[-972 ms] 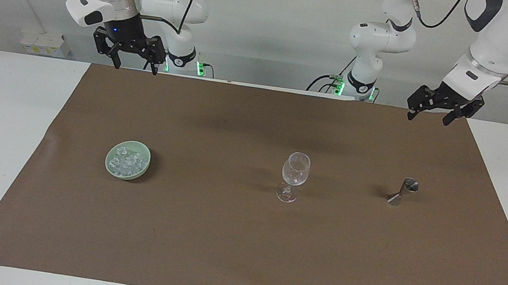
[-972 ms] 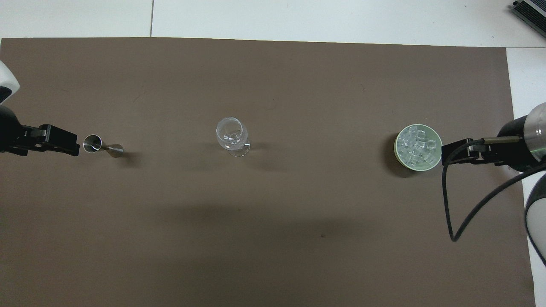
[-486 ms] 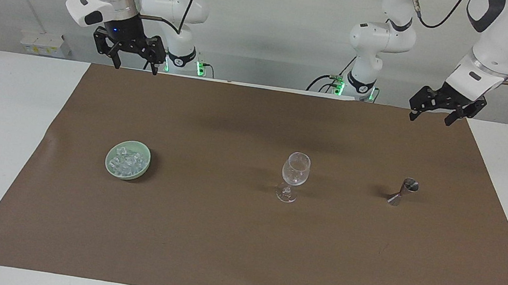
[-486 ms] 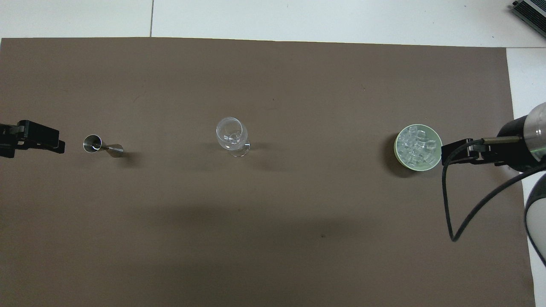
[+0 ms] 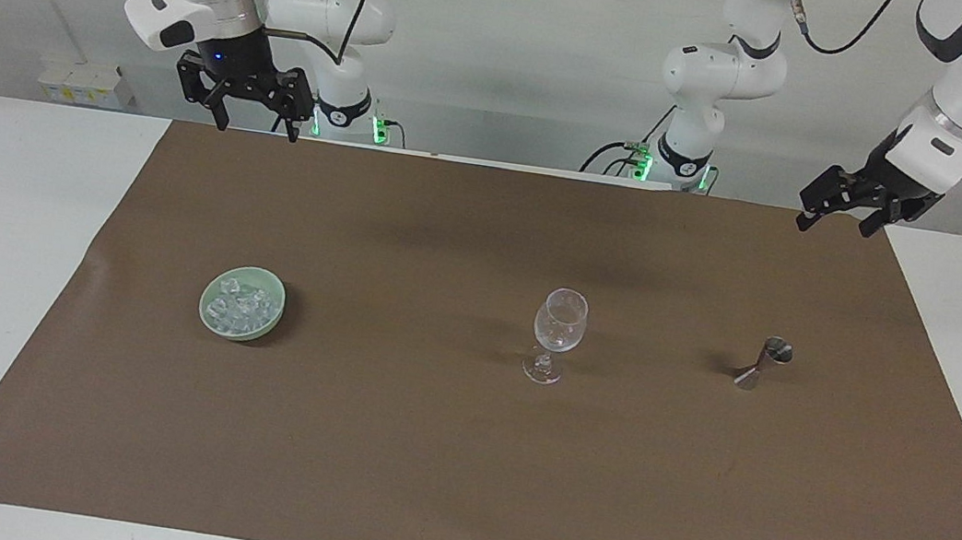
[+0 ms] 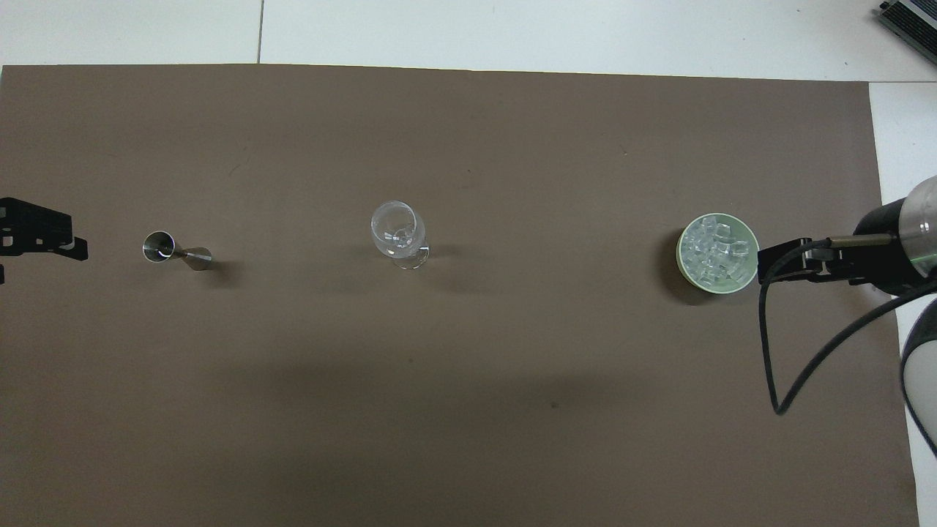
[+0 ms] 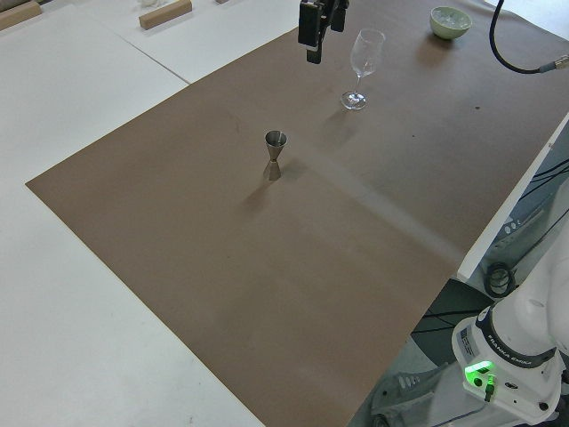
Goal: Pour wine and add ice with both arms
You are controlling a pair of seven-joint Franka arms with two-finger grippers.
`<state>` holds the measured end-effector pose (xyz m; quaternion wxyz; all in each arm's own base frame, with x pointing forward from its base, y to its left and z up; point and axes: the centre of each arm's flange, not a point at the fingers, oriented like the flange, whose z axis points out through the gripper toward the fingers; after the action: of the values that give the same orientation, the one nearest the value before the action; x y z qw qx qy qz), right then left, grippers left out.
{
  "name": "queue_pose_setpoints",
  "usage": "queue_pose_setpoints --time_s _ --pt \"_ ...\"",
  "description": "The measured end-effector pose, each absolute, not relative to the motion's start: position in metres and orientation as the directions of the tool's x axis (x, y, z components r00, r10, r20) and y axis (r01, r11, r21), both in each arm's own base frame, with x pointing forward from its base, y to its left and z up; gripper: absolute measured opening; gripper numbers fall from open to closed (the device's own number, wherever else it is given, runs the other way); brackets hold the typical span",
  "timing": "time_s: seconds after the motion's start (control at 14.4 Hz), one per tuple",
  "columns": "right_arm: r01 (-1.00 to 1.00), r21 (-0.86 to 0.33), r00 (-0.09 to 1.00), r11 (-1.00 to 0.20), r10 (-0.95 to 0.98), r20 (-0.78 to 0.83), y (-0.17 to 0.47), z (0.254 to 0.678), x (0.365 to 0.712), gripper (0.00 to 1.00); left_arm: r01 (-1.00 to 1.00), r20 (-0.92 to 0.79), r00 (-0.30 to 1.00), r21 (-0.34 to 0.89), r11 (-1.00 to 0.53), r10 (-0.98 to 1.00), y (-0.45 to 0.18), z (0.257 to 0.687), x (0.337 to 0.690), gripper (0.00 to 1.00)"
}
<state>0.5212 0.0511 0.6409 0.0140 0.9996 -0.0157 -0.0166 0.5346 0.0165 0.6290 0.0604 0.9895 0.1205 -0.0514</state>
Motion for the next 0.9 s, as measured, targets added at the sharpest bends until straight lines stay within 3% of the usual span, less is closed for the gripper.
queue_pose_setpoints --time_s 0.35,0.9 --pt "-0.031 0.028 0.999 -0.999 -0.032 -0.033 0.051 0.641 0.521 1.0 0.441 -0.229 0.889 0.193 -0.876 0.397 0.105 0.594 0.532 1.0" --pt "-0.031 0.028 0.999 -0.999 -0.032 -0.033 0.051 0.641 0.521 1.0 0.687 -0.456 0.709 0.277 -0.672 0.537 0.15 0.497 0.568 1.0"
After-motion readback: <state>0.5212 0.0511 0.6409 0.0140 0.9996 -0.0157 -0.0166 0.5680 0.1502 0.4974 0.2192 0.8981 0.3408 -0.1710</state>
